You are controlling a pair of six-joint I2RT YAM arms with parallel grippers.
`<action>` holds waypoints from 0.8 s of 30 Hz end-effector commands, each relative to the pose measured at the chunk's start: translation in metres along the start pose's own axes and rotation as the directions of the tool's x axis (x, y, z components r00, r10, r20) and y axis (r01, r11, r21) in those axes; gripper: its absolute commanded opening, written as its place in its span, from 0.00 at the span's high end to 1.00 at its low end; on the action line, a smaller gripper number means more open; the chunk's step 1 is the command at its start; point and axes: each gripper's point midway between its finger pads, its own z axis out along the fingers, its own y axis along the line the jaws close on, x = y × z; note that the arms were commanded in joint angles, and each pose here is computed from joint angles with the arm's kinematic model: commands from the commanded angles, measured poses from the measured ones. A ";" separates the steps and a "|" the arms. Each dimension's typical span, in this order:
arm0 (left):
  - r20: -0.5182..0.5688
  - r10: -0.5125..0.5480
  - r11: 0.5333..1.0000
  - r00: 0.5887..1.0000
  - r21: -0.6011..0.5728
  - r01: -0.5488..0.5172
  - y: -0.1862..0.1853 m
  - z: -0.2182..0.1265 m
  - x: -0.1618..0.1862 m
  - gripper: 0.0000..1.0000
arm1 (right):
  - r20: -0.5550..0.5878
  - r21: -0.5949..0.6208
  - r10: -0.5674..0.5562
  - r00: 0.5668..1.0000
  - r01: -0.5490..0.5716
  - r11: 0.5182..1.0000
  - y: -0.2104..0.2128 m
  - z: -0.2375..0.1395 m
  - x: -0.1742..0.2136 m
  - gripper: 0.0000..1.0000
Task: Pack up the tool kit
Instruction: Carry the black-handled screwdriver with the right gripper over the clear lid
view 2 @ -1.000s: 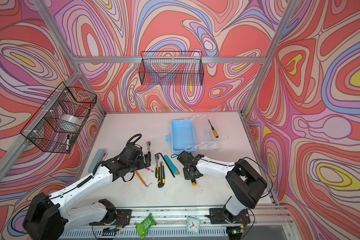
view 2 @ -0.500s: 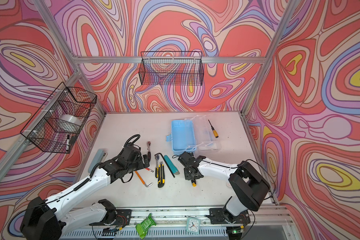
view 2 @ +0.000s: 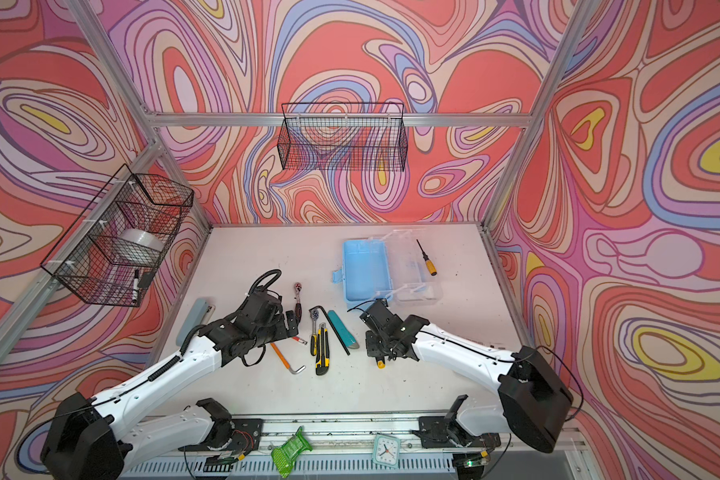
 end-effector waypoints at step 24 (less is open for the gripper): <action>-0.002 0.008 1.000 1.000 -0.015 -0.008 -0.001 0.000 -0.005 0.00 | 0.233 0.010 -0.033 0.972 0.031 0.999 -0.060 -0.064 -0.135 1.00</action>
